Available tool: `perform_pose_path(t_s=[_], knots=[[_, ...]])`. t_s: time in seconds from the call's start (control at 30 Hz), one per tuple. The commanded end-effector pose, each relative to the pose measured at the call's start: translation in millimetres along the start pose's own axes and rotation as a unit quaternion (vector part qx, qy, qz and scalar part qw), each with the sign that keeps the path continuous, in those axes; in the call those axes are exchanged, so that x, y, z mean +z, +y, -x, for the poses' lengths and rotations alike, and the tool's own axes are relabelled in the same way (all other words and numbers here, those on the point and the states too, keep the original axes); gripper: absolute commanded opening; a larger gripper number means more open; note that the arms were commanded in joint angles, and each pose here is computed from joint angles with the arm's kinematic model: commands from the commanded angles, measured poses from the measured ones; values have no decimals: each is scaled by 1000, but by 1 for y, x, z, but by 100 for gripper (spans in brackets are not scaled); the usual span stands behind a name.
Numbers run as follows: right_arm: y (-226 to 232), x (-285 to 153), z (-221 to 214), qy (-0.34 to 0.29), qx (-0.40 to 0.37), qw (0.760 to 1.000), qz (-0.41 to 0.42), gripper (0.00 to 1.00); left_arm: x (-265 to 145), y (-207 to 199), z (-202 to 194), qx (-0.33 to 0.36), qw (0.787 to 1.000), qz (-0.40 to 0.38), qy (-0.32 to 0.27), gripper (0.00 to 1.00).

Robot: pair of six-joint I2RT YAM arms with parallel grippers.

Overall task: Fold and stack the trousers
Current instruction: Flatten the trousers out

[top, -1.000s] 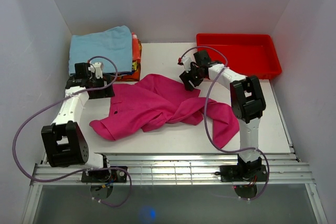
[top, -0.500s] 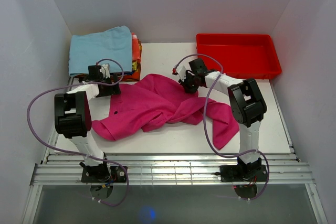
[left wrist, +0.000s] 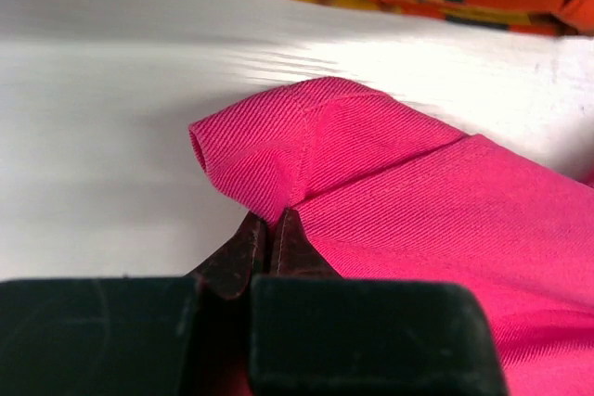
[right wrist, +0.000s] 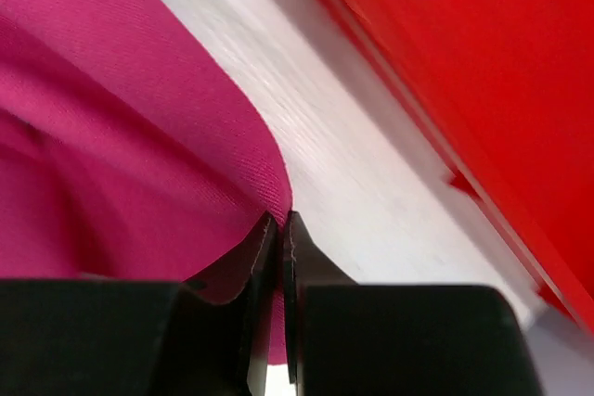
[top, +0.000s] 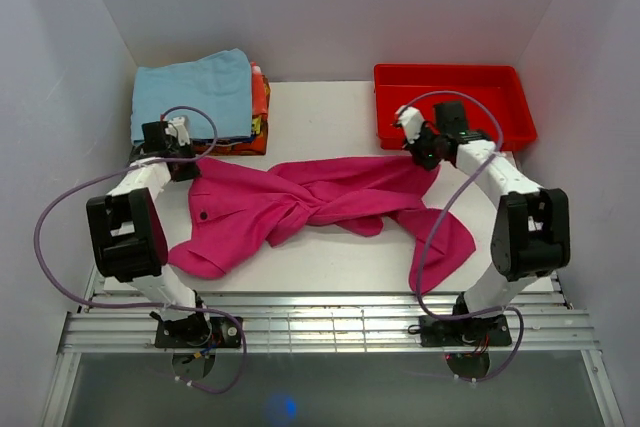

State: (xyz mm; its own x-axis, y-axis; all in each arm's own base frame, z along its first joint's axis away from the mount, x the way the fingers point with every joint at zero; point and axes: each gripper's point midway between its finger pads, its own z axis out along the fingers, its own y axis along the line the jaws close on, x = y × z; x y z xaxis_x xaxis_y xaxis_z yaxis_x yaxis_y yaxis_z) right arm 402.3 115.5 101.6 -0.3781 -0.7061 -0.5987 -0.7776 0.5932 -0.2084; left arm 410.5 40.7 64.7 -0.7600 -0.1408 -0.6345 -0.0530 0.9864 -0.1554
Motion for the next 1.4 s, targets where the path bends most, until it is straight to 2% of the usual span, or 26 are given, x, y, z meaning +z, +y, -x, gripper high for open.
perform_pose_path(t_s=[0.0,0.07,0.17,0.23,0.4,0.53,0.57,0.6,0.63,0.67,0.73,0.83,0.9,0.97,1.03,1.07,1.17,1.3,1.37], knots=[[-73,-66,-66,56,2,993,-103,8,-49,31,36,43,997,38,-60,0],[-104,-89,-102,90,-8,986,-138,8,-53,39,45,49,995,48,-69,0],[-127,-107,-151,146,-33,978,-148,8,-49,45,55,57,994,55,-73,0],[-138,-127,-191,189,-49,969,-153,8,-50,62,65,68,990,89,-81,0],[-154,-147,-242,219,-29,963,-154,8,-49,89,69,66,988,112,-79,0],[-151,-143,-251,217,-2,968,-130,10,-36,89,74,67,991,93,-70,0],[-154,-143,-241,208,3,970,-123,28,-32,79,71,63,994,61,-59,0],[-149,-140,-232,194,14,975,-111,40,-30,73,72,49,996,44,-54,6],[-130,-140,-227,193,41,978,-73,54,-27,68,82,46,997,25,-54,29],[-125,-143,-216,182,48,980,-64,82,-27,61,84,40,998,7,-48,40],[-114,-159,-189,146,78,985,-48,97,-36,48,88,32,998,-22,-44,53],[-95,-176,-160,103,95,990,-21,98,-56,37,88,51,996,-37,-57,61],[-56,-186,-138,70,99,992,28,98,-77,26,79,64,995,-47,-59,70],[-12,-181,-124,65,85,991,76,95,-94,17,60,81,994,-60,-41,71],[35,-164,-133,83,83,984,130,94,-101,9,42,94,992,-78,-25,74],[57,-157,-123,85,50,984,150,93,-103,8,32,105,991,-80,-15,75],[101,-129,-134,117,24,978,171,93,-108,1,-16,119,988,-94,27,76],[130,-105,-154,156,5,972,178,92,-113,-9,-81,127,982,-115,74,76],[143,-102,-157,161,-12,969,190,91,-113,-9,-98,127,981,-116,86,76]])
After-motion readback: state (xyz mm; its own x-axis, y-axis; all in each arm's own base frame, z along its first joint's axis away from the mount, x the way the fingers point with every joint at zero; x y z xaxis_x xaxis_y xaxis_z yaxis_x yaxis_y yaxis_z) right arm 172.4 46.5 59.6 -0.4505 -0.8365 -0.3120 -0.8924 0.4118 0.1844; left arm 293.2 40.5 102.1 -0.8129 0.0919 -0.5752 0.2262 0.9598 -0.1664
